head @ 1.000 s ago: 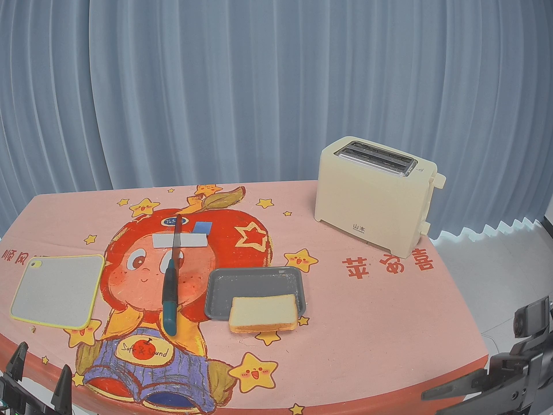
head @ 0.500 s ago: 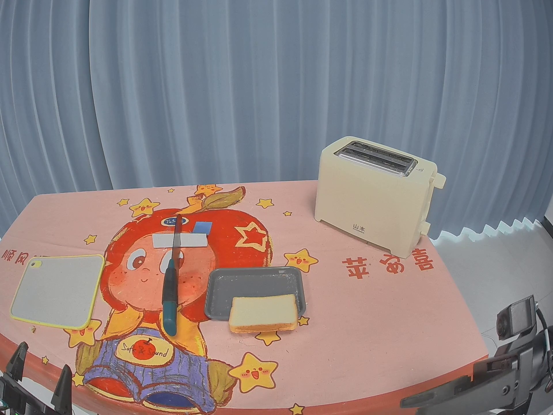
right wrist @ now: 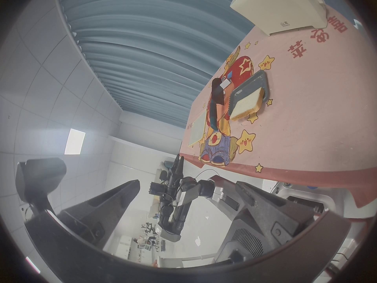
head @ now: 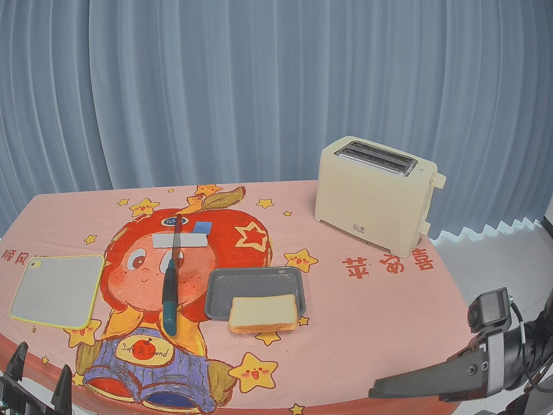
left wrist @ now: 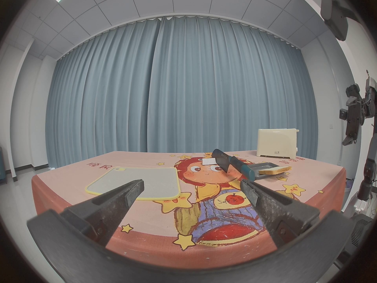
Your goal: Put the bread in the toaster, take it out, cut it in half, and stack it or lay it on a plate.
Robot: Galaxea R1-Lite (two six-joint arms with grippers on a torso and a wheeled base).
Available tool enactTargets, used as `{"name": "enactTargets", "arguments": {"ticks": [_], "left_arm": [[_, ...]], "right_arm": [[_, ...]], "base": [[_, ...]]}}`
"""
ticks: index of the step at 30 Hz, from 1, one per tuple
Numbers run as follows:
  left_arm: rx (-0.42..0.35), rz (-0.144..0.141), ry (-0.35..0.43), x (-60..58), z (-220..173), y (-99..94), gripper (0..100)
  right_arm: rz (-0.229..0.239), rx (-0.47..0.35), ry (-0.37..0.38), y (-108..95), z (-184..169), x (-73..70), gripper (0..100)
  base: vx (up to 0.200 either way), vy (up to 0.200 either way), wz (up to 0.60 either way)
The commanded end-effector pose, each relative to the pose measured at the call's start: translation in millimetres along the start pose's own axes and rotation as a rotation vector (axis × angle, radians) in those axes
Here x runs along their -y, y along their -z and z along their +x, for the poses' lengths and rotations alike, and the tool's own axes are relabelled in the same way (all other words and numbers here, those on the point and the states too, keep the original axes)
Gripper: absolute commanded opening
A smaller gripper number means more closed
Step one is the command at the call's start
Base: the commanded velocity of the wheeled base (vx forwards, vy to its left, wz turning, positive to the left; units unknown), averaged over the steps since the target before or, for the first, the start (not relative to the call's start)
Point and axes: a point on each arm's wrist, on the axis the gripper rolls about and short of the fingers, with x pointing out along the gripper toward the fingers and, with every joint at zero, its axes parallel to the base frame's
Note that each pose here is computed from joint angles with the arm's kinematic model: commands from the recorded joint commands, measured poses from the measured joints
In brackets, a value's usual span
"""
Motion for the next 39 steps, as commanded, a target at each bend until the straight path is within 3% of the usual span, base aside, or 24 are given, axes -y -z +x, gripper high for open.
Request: {"name": "enactTargets", "arguments": {"ticks": [1,5,17,24,30,39], "left_arm": [[-0.015,0.000,0.000,0.0,1,4.9,100],[-0.015,0.000,0.000,0.0,1,4.9,100],[-0.015,0.000,0.000,0.0,1,4.9,100],[-0.015,0.000,0.000,0.0,1,4.9,100],[-0.015,0.000,0.000,0.0,1,4.9,100],[-0.015,0.000,-0.001,0.0,1,4.9,100]], "right_arm": [[0.069,0.015,0.027,-8,13,7.1,100],[0.128,0.040,0.028,-15,17,10.9,100],[0.147,0.081,0.042,-29,47,30.2,100],[0.211,0.061,0.072,-31,61,37.2,100],[0.219,0.066,0.086,-35,71,43.7,100],[0.215,0.155,0.080,-40,93,59.7,100]], "base": [[0.000,0.000,0.00],[0.000,0.000,0.00],[0.000,0.000,0.00],[0.000,0.000,0.00],[0.000,0.000,0.00],[0.000,0.000,0.00]]}}
